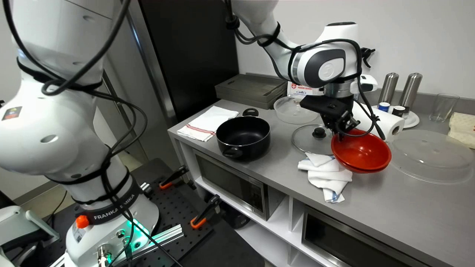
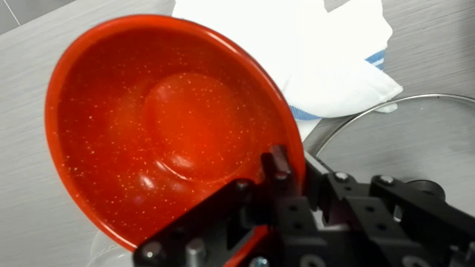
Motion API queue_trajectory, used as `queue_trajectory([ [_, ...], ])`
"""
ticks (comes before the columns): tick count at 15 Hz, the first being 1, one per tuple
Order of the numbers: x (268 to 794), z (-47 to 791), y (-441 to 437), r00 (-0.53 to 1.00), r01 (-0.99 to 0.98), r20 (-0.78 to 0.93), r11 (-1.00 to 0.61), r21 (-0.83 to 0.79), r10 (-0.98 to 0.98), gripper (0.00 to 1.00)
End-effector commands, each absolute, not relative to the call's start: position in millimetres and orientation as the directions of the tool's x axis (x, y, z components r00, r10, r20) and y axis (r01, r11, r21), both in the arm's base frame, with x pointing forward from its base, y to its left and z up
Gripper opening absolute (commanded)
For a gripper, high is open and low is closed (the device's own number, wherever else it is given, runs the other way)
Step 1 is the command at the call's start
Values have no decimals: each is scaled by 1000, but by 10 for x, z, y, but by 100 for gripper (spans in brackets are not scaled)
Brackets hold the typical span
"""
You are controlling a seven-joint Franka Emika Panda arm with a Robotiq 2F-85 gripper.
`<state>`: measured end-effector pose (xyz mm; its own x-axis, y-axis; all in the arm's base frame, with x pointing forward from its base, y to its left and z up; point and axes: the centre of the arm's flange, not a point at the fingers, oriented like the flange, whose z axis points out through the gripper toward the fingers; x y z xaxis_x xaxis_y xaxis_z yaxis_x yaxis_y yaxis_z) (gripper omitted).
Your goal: Move the red bowl to the right
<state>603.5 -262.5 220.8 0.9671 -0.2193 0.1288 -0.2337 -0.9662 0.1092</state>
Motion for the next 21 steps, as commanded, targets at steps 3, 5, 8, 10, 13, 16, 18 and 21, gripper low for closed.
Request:
queue_trajectory([
  [3, 6435, 2121, -2905, 947, -305, 142, -944, 124, -287, 2],
  [5, 6533, 2067, -2971, 944, -318, 142, -938, 141, -299, 2],
  [8, 6685, 1948, -3064, 943, -328, 125, -929, 172, -310, 2],
  [10, 6774, 1855, -3122, 943, -331, 110, -923, 198, -315, 2],
  [13, 6893, 1710, -3207, 942, -334, 86, -913, 234, -323, 2],
  [16, 6997, 1581, -3302, 940, -340, 63, -903, 264, -336, 2],
  [18, 7059, 1508, -3373, 938, -344, 52, -896, 281, -344, 2],
  [21, 7124, 1392, -3470, 933, -351, 33, -889, 295, -358, 2],
])
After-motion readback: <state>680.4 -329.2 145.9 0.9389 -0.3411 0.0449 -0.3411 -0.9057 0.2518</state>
